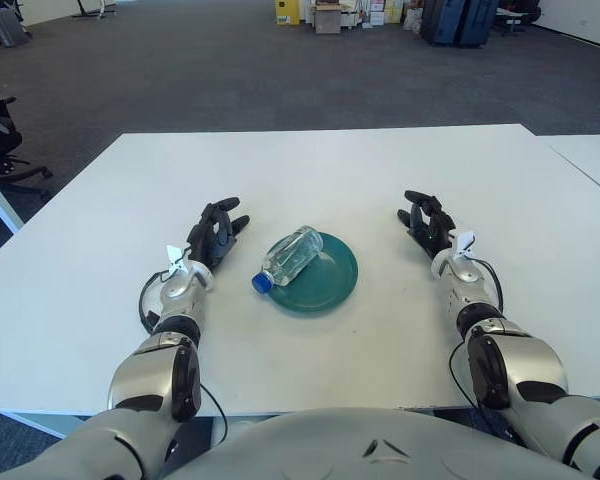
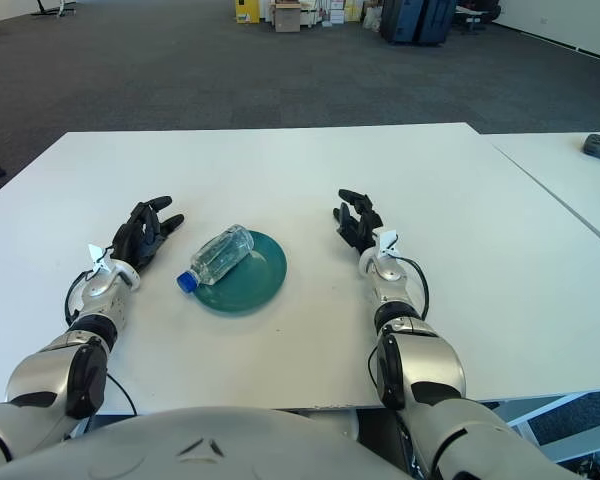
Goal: Put the bottle into the plate.
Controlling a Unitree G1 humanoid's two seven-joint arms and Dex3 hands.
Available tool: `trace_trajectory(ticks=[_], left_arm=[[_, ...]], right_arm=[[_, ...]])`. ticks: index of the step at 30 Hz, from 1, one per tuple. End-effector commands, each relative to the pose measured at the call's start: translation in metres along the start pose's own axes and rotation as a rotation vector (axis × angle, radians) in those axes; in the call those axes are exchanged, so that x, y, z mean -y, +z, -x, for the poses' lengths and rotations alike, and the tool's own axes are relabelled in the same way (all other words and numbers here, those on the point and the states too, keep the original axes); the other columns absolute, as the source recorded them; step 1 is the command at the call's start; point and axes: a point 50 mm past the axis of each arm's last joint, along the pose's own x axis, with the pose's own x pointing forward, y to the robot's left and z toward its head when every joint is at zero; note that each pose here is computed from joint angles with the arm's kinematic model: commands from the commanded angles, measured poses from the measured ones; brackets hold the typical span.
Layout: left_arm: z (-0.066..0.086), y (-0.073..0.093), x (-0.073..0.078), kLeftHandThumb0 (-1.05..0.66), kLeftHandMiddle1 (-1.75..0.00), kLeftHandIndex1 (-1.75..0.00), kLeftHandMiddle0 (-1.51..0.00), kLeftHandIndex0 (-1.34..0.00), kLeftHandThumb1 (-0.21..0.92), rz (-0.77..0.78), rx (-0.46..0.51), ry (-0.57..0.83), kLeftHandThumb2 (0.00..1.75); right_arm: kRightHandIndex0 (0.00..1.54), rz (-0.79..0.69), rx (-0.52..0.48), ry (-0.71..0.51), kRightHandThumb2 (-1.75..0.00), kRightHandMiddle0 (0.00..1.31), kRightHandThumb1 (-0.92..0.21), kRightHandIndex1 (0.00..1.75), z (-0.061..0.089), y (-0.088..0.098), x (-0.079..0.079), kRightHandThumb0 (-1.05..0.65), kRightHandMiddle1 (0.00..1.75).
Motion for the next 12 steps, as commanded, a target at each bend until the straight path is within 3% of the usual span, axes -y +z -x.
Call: trace_trajectory(ticks=[1,12], left_arm=[[-0.0001,-0.0024,-0.0013,-0.82,-0.45,-1.00,-0.36,-0.04,0.92,-0.005,-0.029,0.005,0.76],[-0.0017,-0.0020,-0.0003,-0.82,-0.38,-0.99,-0.38,-0.04,0.92,-0.004,-0.038,-0.003,0.76]], right_arm=[[0.44,-0.001,-0.125,0.026,-0.70,0.00,-0.92,0.00,0.0098,-0.0248,-0.0073,-0.69,0.83],[0.46,0.050,-0.127,0.046,-0.68,0.01,-0.92,0.01,0.0091,-0.0239,-0.0090,-0.76,0.86]])
